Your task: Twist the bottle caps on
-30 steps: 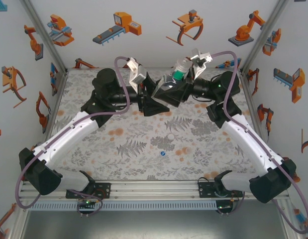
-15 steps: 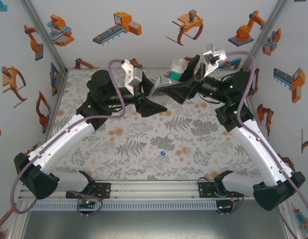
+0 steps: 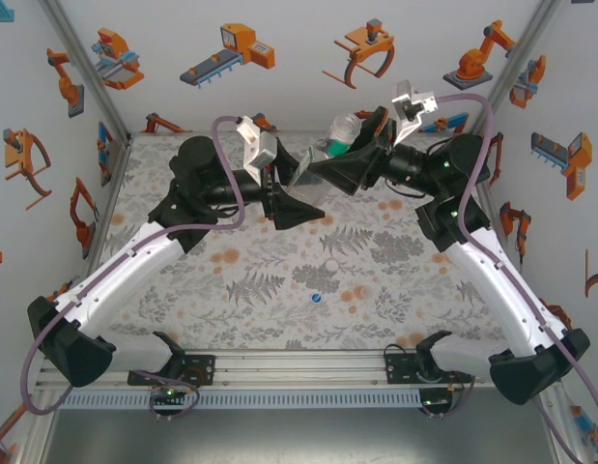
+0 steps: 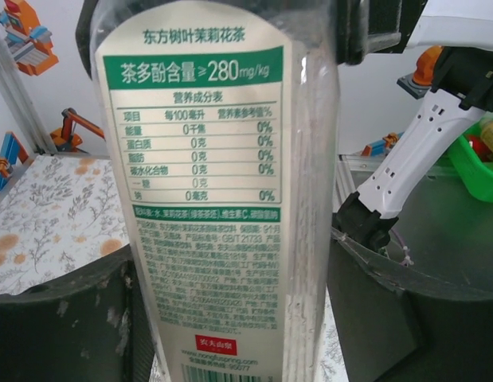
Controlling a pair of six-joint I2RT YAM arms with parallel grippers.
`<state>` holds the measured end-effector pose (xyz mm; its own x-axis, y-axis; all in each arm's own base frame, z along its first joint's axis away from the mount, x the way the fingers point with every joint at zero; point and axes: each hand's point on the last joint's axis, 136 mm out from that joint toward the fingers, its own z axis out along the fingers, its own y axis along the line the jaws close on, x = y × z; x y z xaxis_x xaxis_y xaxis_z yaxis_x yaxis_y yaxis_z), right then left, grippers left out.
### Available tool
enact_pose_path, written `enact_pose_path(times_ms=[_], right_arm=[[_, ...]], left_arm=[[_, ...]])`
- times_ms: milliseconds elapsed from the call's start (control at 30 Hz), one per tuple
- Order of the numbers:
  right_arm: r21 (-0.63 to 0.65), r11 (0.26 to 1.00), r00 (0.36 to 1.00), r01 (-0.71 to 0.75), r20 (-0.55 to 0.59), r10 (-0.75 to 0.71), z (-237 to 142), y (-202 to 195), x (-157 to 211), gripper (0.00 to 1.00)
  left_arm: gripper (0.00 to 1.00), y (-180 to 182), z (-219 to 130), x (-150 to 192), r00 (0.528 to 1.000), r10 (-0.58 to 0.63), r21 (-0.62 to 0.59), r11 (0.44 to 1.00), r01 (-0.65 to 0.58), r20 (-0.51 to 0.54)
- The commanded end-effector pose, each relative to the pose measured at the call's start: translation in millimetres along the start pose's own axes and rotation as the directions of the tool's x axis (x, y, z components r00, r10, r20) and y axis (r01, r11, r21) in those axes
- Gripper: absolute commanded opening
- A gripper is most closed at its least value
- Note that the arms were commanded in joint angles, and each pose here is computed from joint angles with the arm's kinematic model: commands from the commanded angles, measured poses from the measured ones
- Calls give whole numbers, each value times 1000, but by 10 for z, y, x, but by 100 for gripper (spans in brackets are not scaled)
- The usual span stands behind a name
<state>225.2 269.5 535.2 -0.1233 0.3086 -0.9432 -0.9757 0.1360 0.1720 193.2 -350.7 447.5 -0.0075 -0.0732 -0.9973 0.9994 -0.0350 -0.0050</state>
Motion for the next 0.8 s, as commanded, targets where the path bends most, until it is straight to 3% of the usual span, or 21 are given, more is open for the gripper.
enact_pose_path(times_ms=[0, 400, 767], right_arm=[[-48, 998, 999, 34, 24, -33, 35, 125, -110, 38], [-108, 994, 1000, 30, 13, -29, 121, 218, -52, 34], [-118, 992, 999, 39, 22, -37, 126, 274, -88, 32]], left_arm=[[71, -70, 2, -189, 999, 35, 19, 999, -36, 34], [71, -115, 121, -255, 1000, 24, 65, 998, -25, 12], [59, -158, 129, -174, 1000, 18, 76, 997, -17, -11]])
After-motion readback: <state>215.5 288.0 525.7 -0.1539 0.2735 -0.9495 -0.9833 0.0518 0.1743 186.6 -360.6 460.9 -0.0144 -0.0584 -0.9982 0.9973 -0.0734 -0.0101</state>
